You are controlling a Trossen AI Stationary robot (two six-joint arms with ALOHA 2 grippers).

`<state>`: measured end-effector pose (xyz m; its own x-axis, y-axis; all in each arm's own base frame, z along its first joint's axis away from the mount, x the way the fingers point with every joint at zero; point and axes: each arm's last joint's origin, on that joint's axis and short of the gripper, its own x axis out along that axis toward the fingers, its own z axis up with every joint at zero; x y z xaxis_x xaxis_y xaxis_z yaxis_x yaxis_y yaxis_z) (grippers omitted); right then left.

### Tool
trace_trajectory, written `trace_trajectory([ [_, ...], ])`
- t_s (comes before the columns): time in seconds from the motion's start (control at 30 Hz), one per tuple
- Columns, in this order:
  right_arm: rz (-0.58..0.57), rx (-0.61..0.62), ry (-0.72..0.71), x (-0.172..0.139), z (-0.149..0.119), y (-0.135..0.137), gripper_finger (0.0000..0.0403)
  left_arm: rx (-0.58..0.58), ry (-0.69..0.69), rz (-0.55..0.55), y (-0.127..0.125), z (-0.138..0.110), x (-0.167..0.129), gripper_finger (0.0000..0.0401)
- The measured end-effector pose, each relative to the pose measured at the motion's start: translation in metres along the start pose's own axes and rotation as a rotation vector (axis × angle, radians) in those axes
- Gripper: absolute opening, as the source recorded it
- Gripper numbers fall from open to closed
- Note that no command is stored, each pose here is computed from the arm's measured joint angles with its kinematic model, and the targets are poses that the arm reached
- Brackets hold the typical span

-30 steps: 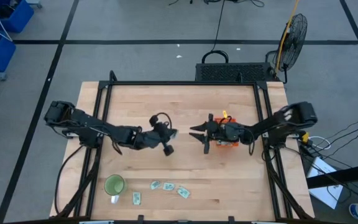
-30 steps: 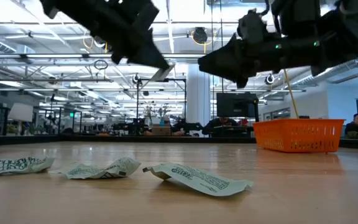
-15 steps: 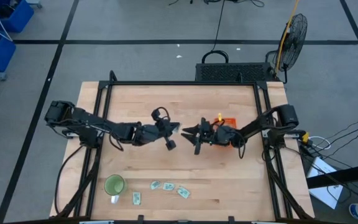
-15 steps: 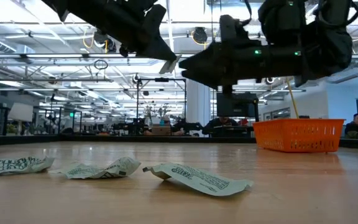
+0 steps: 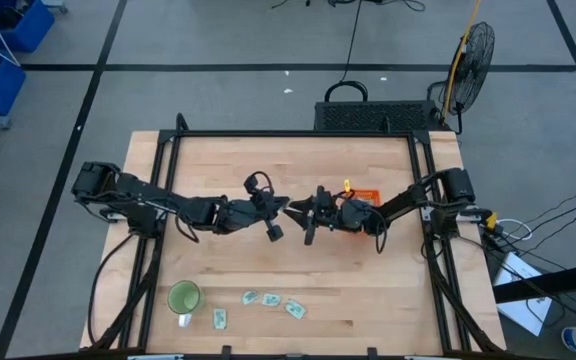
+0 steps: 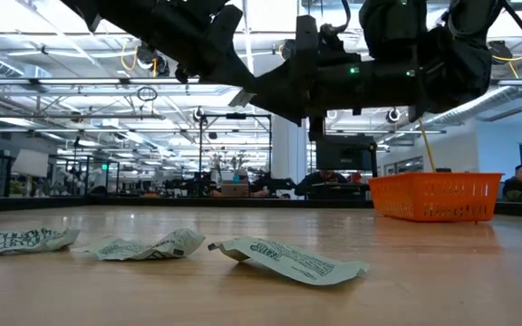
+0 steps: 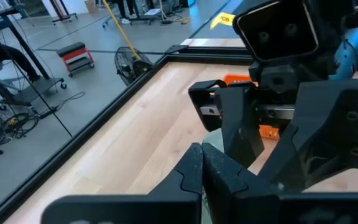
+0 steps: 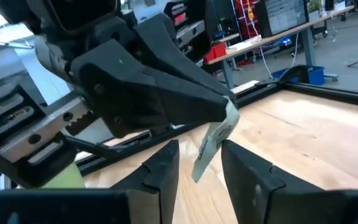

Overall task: Pick and place Stevia / Truvia into bins
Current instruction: Put the stevia packet into the orange basket

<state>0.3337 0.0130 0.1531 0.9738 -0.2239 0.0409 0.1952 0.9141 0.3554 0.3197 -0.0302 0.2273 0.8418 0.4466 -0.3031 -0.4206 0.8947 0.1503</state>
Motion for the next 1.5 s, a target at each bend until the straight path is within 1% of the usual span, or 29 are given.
trace_trajectory([
  [0.1,-0.015,-0.012,0.022,0.001,-0.002,-0.003,0.0104,-0.004,0.0,-0.009,0.0,0.0,0.0,0.0006],
  [0.3,-0.038,-0.018,0.03,0.002,-0.001,-0.009,0.0039,-0.008,-0.002,-0.032,-0.001,0.0,0.0,0.0009],
  [0.43,-0.018,-0.084,0.041,0.003,-0.001,-0.01,0.0009,-0.007,0.0,-0.036,-0.001,0.0,0.0,0.0004],
  [0.53,-0.014,-0.12,0.043,0.003,-0.001,-0.01,0.0005,-0.006,0.004,-0.043,-0.002,0.0,0.0,0.001],
  [0.63,-0.014,-0.127,0.046,0.003,-0.001,-0.01,0.0003,-0.002,0.011,-0.045,-0.002,-0.001,0.0,0.0021],
  [0.8,-0.031,-0.142,0.085,0.002,-0.005,-0.012,0.0002,0.042,0.05,-0.043,-0.001,-0.005,0.0,0.0039],
  [0.93,-0.119,-0.194,0.135,0.001,-0.011,-0.016,0.0001,0.096,0.103,-0.041,-0.001,-0.011,-0.001,0.0067],
  [1.03,-0.198,-0.298,0.171,-0.002,-0.007,-0.018,0.0001,0.122,0.147,-0.038,0.0,-0.016,-0.001,0.0096],
  [1.13,-0.333,-0.42,0.242,-0.011,0.008,-0.016,0.0001,0.137,0.204,-0.038,0.001,-0.022,-0.002,0.0124],
  [1.2,-0.423,-0.485,0.302,-0.023,0.021,-0.014,0.0001,0.147,0.254,-0.065,0.001,-0.027,-0.004,0.0138],
  [1.23,-0.456,-0.499,0.323,-0.03,0.03,-0.012,0.0001,0.148,0.28,-0.084,0.001,-0.029,-0.004,0.0144],
  [1.3,-0.501,-0.463,0.373,-0.047,0.049,-0.011,0.0001,0.137,0.336,-0.13,0.001,-0.034,-0.006,0.0152],
  [1.37,-0.534,-0.357,0.409,-0.067,0.065,-0.011,0.0001,0.116,0.389,-0.181,0.0,-0.038,-0.008,0.0153],
  [1.43,-0.571,-0.239,0.465,-0.087,0.075,-0.013,0.0002,0.086,0.432,-0.232,-0.001,-0.041,-0.009,0.0153],
  [1.5,-0.621,-0.174,0.55,-0.105,0.077,-0.016,0.0002,0.05,0.459,-0.292,-0.002,-0.042,-0.01,0.0154],
])
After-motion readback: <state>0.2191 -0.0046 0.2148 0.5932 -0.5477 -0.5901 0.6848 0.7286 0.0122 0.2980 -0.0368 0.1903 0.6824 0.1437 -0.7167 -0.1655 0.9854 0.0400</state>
